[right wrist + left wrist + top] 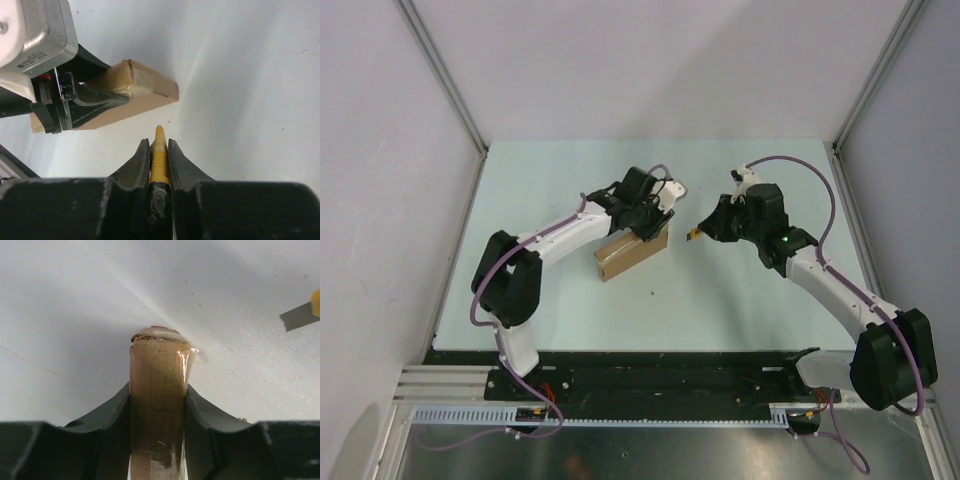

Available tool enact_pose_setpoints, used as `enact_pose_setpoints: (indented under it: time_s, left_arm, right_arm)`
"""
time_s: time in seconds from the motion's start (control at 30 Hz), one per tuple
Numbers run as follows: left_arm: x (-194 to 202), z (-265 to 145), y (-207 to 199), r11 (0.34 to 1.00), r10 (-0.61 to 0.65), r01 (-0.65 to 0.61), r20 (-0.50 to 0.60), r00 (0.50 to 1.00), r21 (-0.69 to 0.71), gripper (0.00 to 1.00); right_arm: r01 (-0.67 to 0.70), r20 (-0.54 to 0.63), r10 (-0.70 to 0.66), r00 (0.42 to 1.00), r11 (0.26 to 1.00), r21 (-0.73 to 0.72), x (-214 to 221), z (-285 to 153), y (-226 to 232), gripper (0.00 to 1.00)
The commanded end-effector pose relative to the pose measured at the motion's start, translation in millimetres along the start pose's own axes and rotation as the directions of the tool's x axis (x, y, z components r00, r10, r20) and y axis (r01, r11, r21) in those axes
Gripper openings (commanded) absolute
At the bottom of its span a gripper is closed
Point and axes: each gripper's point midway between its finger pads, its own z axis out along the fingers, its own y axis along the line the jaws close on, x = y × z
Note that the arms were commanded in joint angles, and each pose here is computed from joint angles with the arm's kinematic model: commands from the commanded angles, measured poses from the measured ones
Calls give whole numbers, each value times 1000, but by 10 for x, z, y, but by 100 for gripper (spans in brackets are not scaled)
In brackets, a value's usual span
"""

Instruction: Unpack the express box

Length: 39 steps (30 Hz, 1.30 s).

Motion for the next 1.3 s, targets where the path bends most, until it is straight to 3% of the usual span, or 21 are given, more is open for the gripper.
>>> enact_pose_setpoints:
  time_s: [0.0,0.1,0.17,0.3,0.43,0.9,1.27]
  left_arm:
    - [-64,-141,-191,992,100,-105,61,993,72,35]
    - [-69,-251,-338,982,157,-166,97,983,93,33]
    - [-68,-309,-395,975,195,-205,109,975,88,27]
    - [113,-322,-526,942,318,-329,134,938,62,26]
    - [155,-319,-602,943,312,-329,203,928,57,28]
    - [323,-143,-665,942,300,-319,162,940,106,21]
    - [399,-180,-675,941,305,-323,155,939,101,19]
  right_arm:
    - [17,87,-10,996,996,-82,-213,-32,155,0]
    - [7,105,1,994,997,-76,-284,-60,94,0]
    - [3,121,5,993,997,-71,-340,-102,28,0]
    - [-4,139,16,990,996,-85,-405,-182,-10,0]
    - [9,166,10,986,994,-111,-438,-299,61,0]
    - [-35,195,90,977,962,-269,-127,-319,500,0]
    - [-35,283,104,953,970,-239,-172,-308,481,0]
